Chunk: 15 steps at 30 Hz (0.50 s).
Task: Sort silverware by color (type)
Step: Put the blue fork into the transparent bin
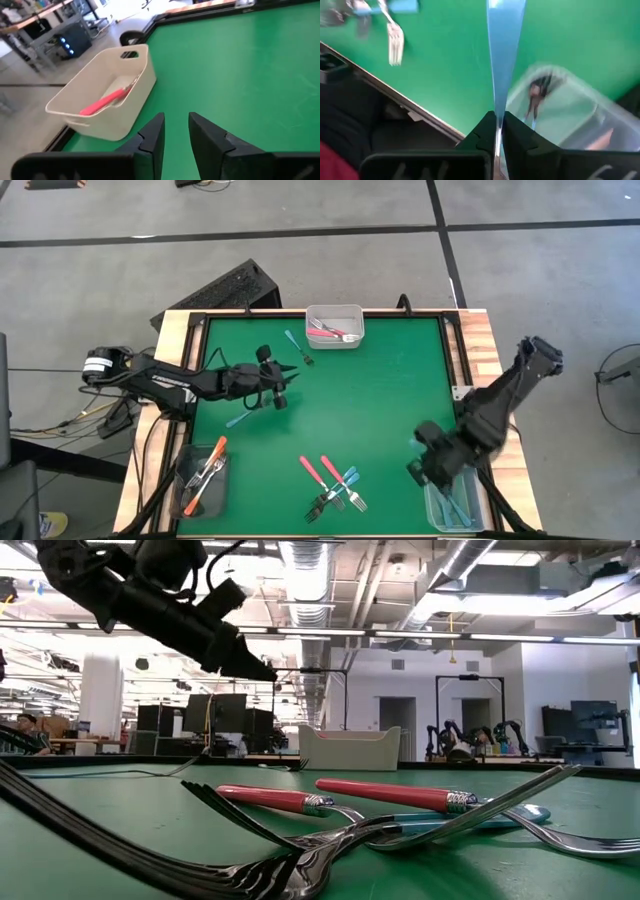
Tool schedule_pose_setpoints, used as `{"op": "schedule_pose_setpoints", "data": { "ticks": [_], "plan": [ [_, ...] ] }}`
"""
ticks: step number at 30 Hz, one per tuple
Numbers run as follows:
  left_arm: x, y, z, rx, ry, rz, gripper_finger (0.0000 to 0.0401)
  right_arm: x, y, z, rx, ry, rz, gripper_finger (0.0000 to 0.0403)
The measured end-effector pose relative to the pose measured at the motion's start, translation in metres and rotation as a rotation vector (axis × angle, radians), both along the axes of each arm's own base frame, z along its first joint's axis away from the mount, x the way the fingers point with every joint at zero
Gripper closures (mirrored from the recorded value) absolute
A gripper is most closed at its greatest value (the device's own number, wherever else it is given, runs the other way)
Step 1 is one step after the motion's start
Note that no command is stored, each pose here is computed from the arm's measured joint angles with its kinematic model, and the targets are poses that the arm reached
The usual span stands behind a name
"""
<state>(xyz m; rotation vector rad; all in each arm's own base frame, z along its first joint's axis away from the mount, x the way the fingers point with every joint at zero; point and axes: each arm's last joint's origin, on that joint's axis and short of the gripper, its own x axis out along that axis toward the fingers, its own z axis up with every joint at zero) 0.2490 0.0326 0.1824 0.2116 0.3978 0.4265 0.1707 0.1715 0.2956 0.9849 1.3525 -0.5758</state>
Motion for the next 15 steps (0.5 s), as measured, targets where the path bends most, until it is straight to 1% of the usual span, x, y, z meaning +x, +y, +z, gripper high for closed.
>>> {"op": "schedule_pose_setpoints", "data": {
  "ticks": [4,8,12,15],
  "plan": [
    [-0.002,0.007,-0.002,-0.022,0.011,0.036,0.0335,-0.015,0.025,-0.011,-0.008,0.072,-0.091,0.0336],
    [-0.003,0.013,-0.002,-0.019,0.019,0.042,0.034,-0.022,0.038,-0.021,-0.041,0.13,-0.15,0.0311],
    [-0.003,0.016,-0.002,-0.05,0.009,0.026,0.0341,-0.022,0.04,-0.026,-0.059,0.158,-0.158,0.0277],
    [-0.003,0.016,-0.003,-0.057,0.007,0.025,0.0341,-0.018,0.03,-0.024,-0.103,0.153,-0.138,0.0251]
  ]
}}
